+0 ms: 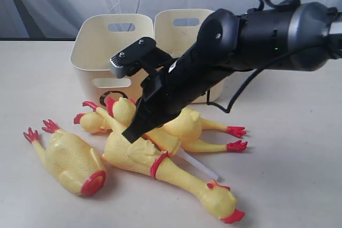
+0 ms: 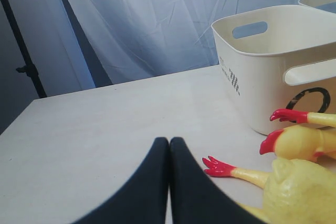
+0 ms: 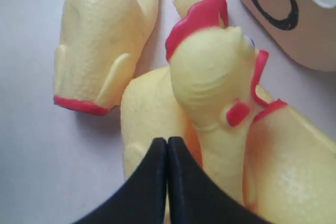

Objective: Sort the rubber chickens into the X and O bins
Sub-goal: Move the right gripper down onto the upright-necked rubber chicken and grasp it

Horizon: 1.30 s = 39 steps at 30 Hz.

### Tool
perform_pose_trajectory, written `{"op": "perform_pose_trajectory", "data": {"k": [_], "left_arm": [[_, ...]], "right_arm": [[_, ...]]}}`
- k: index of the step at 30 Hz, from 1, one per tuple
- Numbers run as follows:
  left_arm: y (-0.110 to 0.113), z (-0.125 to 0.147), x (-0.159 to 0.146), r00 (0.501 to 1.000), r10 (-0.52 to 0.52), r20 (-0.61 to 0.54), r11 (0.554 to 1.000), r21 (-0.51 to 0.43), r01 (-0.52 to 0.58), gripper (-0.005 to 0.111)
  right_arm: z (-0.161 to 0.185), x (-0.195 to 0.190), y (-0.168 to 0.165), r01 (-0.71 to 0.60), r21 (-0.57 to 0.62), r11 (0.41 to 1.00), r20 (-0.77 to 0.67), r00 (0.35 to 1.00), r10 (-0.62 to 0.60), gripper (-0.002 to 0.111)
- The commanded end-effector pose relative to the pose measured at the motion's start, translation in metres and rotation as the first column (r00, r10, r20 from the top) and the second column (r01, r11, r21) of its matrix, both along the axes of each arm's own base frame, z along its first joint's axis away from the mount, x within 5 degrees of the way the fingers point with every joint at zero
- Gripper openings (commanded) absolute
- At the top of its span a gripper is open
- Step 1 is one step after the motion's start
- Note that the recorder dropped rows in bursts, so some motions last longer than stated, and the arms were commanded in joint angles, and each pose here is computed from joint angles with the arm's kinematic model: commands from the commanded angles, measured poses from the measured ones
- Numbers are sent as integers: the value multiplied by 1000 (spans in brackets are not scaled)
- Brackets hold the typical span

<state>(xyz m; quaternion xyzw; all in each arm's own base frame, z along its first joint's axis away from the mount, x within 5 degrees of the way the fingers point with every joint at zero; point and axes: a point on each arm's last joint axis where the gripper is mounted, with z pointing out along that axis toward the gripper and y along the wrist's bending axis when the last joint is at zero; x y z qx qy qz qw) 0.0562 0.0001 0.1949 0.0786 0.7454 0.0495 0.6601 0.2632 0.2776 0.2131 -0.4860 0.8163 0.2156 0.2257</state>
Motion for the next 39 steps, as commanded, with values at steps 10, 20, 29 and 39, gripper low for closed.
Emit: {"op": "perform_pose_trajectory", "data": {"k": [10, 20, 29, 39], "left_arm": [[0, 0, 0, 1000, 1, 9, 1000, 0, -1, 0], [0, 0, 0, 1000, 1, 9, 1000, 0, -1, 0], [0, 0, 0, 1000, 1, 9, 1000, 0, -1, 0], [0, 0, 0, 1000, 1, 9, 1000, 0, -1, 0]], "right_arm": [[-10, 10, 4, -26, -51, 998, 63, 998, 29, 62], [-10, 17, 5, 35, -27, 999, 109, 993, -32, 58], [-30, 18, 7, 34, -66, 997, 43, 999, -31, 49], [-37, 18, 7, 35, -76, 996, 28, 999, -33, 48]]}}
